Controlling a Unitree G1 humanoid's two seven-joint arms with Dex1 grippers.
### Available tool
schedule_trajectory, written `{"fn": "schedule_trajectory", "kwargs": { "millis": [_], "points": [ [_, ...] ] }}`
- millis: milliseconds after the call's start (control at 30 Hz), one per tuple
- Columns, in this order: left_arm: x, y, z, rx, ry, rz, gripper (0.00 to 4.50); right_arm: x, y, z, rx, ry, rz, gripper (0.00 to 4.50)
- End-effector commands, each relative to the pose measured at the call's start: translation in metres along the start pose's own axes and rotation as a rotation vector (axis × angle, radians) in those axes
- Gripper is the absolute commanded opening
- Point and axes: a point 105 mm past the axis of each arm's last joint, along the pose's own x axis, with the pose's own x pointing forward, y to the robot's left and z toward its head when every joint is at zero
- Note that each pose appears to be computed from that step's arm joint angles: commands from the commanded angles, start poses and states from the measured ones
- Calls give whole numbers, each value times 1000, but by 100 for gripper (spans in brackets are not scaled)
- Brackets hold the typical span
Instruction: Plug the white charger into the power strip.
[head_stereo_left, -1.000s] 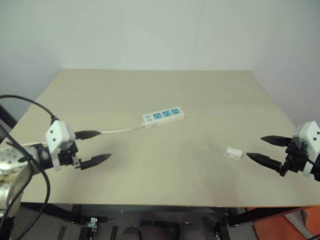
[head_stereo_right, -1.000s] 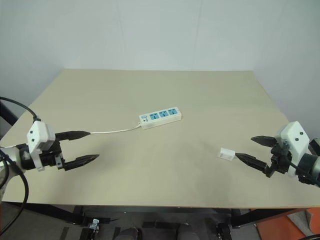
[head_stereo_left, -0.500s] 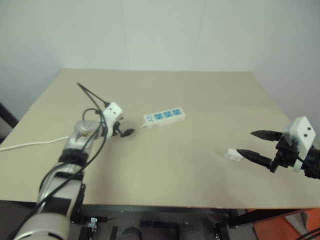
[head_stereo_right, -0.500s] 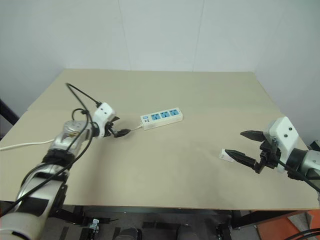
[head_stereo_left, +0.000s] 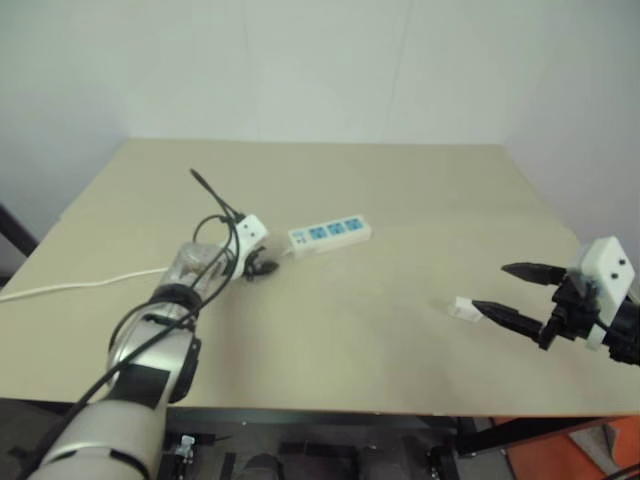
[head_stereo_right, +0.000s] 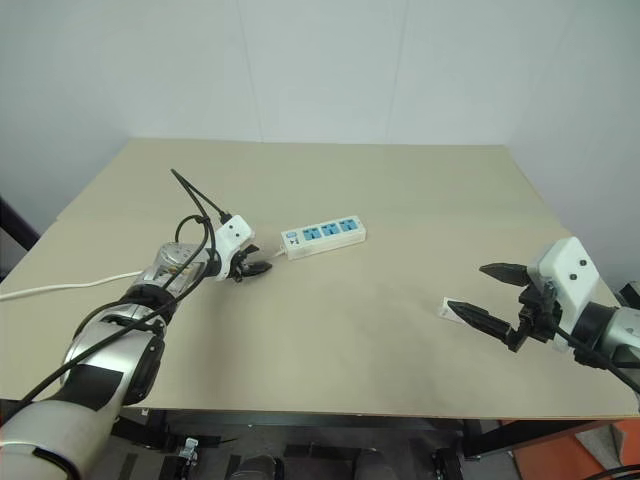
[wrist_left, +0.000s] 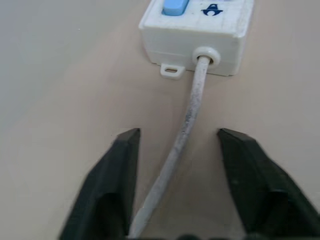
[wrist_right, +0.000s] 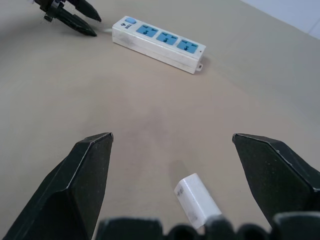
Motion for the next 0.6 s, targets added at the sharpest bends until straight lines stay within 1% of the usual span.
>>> {"fn": "schedule_trajectory", "kwargs": {
  "millis": [33,133,200,367,433,600],
  "points": [
    [-2,-2,-13,-41,33,-15,146,-4,-2,14,-36,-32,-11,450],
    [-3,-4,-19,-76,42,-30,47,-3,-2,15,-41,-35,-7,450],
    [-4,-6,-24,-87,53,-36,1,-3,-2,16,-44,-34,-7,450],
    [-5,-10,-31,-100,62,-60,1,-3,-2,15,-46,-30,-8,450],
    [-6,-20,-30,-89,41,-144,1,-4,-1,15,-47,-28,-7,450],
    [-21,-57,-18,-15,-113,-461,1,-6,0,16,-51,-27,-12,450]
  ]
}}
